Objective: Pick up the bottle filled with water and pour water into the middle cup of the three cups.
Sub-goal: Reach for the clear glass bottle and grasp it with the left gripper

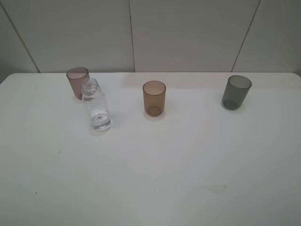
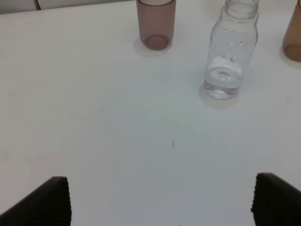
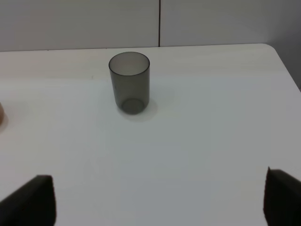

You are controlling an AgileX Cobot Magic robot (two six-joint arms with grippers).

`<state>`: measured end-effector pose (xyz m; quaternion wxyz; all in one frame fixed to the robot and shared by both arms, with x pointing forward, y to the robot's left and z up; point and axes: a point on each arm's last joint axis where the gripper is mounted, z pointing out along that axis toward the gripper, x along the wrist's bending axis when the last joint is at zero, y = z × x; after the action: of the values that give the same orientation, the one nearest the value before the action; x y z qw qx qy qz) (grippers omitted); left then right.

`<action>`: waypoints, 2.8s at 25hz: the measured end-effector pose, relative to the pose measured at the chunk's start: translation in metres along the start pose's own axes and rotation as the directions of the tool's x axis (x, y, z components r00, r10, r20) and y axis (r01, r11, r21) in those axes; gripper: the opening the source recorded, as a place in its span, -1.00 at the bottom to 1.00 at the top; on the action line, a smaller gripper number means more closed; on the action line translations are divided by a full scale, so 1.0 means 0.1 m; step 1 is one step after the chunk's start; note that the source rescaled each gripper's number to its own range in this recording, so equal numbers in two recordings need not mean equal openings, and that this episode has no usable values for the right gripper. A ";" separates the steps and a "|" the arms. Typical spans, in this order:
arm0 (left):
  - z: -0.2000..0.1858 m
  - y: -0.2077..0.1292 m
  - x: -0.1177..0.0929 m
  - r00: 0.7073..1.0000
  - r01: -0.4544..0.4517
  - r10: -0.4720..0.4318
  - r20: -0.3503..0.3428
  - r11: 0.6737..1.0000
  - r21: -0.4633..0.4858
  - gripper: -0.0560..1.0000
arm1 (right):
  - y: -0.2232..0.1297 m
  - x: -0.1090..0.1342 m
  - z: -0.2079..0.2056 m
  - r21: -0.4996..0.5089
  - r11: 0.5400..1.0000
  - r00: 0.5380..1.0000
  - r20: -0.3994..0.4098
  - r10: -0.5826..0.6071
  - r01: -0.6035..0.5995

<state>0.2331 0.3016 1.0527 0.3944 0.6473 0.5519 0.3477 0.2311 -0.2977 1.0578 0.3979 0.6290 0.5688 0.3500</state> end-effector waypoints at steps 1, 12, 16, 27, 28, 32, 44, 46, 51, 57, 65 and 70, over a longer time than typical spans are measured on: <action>0.00 0.00 0.00 1.000 0.000 0.000 0.000 1.000 0.000 0.94 | 0.00 0.00 0.00 0.000 1.000 1.000 0.000 0.000 0.000; 0.00 0.00 0.00 1.000 0.000 0.000 0.000 1.000 0.000 0.94 | 0.00 0.00 0.00 0.000 1.000 1.000 0.000 0.000 0.000; 0.00 0.00 0.00 1.000 0.000 0.000 0.000 1.000 0.000 0.94 | 0.00 0.00 0.00 0.000 1.000 1.000 0.000 0.000 0.000; 0.00 0.00 0.00 1.000 0.000 0.000 0.000 1.000 0.000 0.94 | 0.00 0.00 0.00 0.000 1.000 1.000 0.000 0.000 0.000; 0.00 0.00 0.00 1.000 0.000 0.000 0.000 1.000 0.000 0.94 | 0.00 0.00 0.00 0.000 1.000 1.000 0.000 0.000 0.000; 0.00 0.00 0.00 1.000 0.000 0.000 0.000 1.000 0.000 0.94 | 0.00 0.00 0.00 0.000 1.000 1.000 0.000 0.000 0.000; 0.71 0.58 -0.10 0.992 -0.048 0.041 0.121 0.997 0.056 0.94 | 0.00 0.00 0.00 0.000 1.000 1.000 0.000 0.000 0.000; 0.97 0.64 -0.14 0.990 -0.031 0.016 0.139 0.994 0.106 0.94 | 0.00 0.00 0.00 0.000 1.000 1.000 0.000 0.000 0.000; 1.54 0.62 -0.26 0.981 0.035 -0.082 0.174 0.966 0.256 0.94 | 0.00 0.00 0.00 0.000 1.000 1.000 0.000 0.000 0.000; 2.01 0.43 -0.41 0.978 0.044 -0.101 0.182 0.955 0.294 0.94 | 0.00 0.00 0.00 0.000 1.000 1.000 0.000 0.000 0.000; 2.33 -0.06 -0.71 0.973 -0.046 0.020 0.229 0.993 0.111 0.94 | 0.00 0.00 0.00 0.000 1.000 1.000 0.000 0.000 0.000; 2.44 -0.31 -0.69 0.982 -0.037 0.030 0.186 0.999 0.038 0.94 | 0.00 0.00 0.00 0.000 1.000 1.000 0.000 0.000 0.000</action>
<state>0.4255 0.2049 0.9146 0.4249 0.6939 0.5089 0.2811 0.2311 -0.2977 1.0578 0.3979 0.6290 0.5688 0.3500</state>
